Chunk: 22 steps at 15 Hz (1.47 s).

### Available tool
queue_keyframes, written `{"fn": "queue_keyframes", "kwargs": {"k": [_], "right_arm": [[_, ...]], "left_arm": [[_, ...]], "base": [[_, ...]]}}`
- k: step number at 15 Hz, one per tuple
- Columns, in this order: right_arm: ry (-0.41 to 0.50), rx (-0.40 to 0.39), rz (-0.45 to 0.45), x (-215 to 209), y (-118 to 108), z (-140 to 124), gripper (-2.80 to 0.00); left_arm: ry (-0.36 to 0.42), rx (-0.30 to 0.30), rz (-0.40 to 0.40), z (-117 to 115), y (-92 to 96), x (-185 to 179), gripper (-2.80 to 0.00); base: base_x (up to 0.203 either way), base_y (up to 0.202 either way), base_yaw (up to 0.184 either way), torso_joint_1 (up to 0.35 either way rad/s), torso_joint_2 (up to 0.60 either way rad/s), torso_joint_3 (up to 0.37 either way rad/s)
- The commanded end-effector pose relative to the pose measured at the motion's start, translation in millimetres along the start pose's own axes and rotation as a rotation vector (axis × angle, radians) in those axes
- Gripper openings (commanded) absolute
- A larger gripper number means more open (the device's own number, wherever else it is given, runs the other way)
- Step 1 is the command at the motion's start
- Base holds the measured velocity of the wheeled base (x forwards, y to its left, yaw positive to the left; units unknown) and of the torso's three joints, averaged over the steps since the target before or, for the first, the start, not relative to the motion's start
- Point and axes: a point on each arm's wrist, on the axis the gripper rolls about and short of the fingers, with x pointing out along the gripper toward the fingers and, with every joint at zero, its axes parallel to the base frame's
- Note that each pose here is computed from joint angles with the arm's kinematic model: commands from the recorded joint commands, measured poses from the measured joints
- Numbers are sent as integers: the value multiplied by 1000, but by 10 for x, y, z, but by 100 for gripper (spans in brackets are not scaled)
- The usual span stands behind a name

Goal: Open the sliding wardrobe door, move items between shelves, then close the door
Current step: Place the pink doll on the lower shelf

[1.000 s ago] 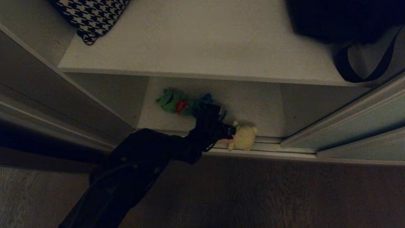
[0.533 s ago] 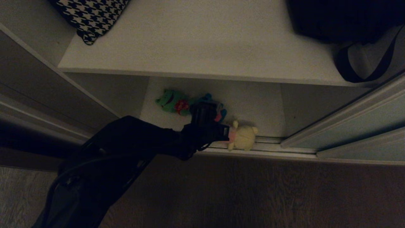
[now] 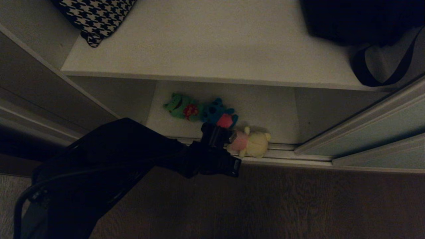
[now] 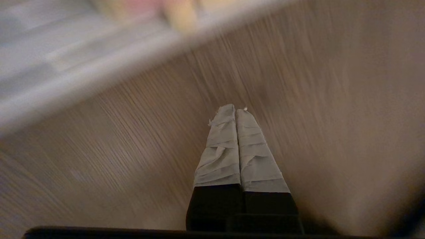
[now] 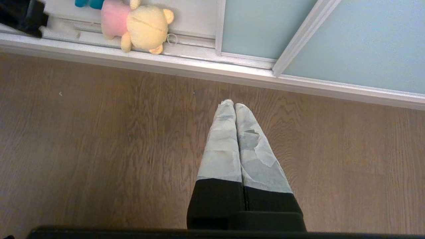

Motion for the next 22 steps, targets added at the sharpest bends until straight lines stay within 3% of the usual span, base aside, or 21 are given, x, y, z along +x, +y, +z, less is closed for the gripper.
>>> {"fn": "queue_keyframes", "kwargs": {"k": [1,4,10,12,14,18,22], "right_arm": [[1,0,0,0,0,-1,-280],[0,0,0,0,0,-1,-280],[0,0,0,0,0,1,-280],[0,0,0,0,0,0,-280],[0,0,0,0,0,-1,-280],[-1,0,0,-1,0,2,-280],[0,0,0,0,0,-1,-280]], "left_arm": [[70,1,-22,-63,0,35,-280],[150,70,-25,-167,40,234,-280],[108,89,3,-167,223,704,-280],[118,175,23,-242,294,801,-280],[40,210,71,-199,322,844,-280],[-235,241,121,27,325,868,-280],[-313,227,122,35,331,907,-280]], "base": [[0,0,0,0,0,0],[0,0,0,0,0,0],[0,0,0,0,0,0],[0,0,0,0,0,0],[0,0,0,0,0,0],[0,0,0,0,0,0],[0,0,0,0,0,0]]}}
